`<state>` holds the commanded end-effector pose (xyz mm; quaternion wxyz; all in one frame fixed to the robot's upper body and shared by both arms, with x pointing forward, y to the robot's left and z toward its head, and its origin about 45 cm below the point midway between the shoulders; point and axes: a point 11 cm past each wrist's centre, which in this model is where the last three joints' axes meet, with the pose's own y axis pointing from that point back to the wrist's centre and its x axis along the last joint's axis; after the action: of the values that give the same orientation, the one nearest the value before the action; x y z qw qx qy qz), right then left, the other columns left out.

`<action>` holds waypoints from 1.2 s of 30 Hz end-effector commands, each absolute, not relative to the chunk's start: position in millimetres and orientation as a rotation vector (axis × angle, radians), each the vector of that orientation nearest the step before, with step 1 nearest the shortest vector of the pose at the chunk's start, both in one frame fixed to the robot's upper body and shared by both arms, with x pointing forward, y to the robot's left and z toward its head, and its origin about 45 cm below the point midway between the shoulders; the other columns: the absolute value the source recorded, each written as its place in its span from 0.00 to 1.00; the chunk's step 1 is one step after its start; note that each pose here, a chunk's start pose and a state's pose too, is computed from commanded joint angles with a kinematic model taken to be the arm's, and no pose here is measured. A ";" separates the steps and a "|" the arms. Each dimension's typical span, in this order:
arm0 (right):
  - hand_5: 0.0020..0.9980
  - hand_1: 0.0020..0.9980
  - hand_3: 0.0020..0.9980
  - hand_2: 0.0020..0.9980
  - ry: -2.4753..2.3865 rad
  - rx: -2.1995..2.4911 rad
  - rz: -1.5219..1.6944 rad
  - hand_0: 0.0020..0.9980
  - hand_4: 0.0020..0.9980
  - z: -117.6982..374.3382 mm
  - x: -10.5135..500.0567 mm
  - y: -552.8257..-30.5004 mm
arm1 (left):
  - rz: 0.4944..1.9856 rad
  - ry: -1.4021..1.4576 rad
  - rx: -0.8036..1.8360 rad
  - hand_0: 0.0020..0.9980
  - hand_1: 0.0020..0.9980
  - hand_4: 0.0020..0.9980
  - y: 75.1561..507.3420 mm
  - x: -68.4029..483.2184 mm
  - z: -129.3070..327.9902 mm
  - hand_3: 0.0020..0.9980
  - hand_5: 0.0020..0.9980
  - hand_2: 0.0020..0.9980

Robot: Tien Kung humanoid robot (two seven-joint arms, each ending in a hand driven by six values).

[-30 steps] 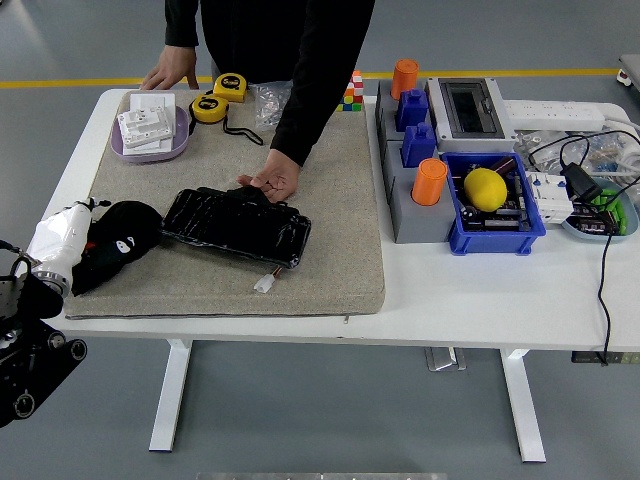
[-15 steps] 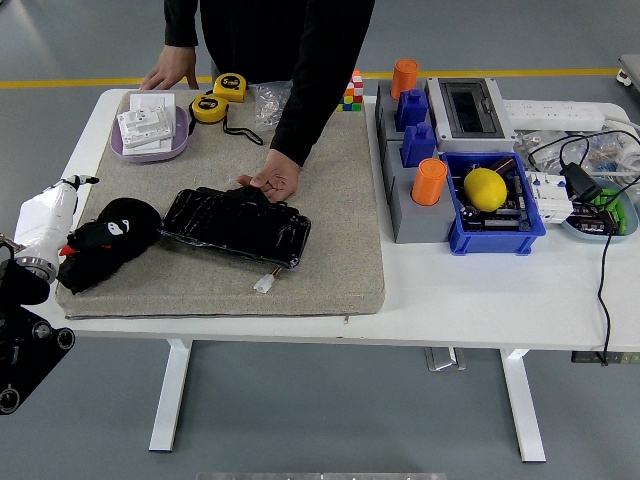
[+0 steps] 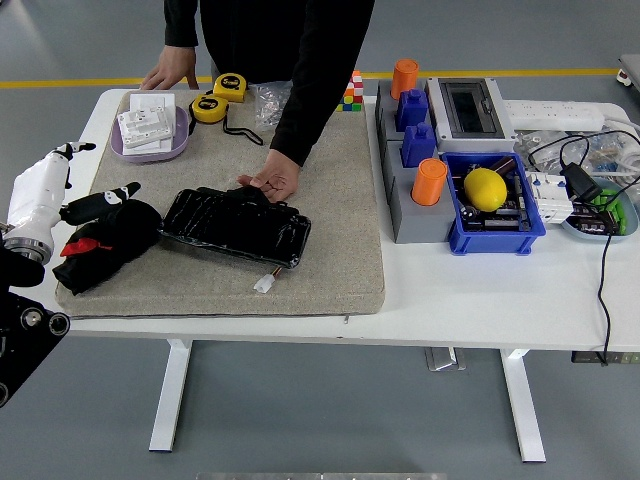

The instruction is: Pick the rag up,wipe the panel,place it on the desk

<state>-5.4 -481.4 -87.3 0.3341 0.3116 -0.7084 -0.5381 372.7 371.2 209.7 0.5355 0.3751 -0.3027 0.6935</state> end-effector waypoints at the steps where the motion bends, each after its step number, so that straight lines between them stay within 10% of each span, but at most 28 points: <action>1: 0.55 0.65 0.61 0.70 -1.850 0.813 -1.404 0.74 1.00 -87.2 -5.3 -481.5 | 1.664 -0.702 0.861 0.46 0.78 1.00 369.2 372.3 212.9 0.79 0.61 0.83; 36: 0.55 0.65 0.61 0.70 -1.831 0.807 -1.407 0.74 1.00 -89.0 -10.5 -477.9 | 1.674 0.152 -0.147 0.45 0.64 0.79 337.7 356.1 210.0 0.57 0.34 0.60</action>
<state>-10.5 -477.9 -89.0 0.3409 0.3101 -0.7038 -0.5406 356.1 337.7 210.0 0.6649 -0.0652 0.0673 0.7410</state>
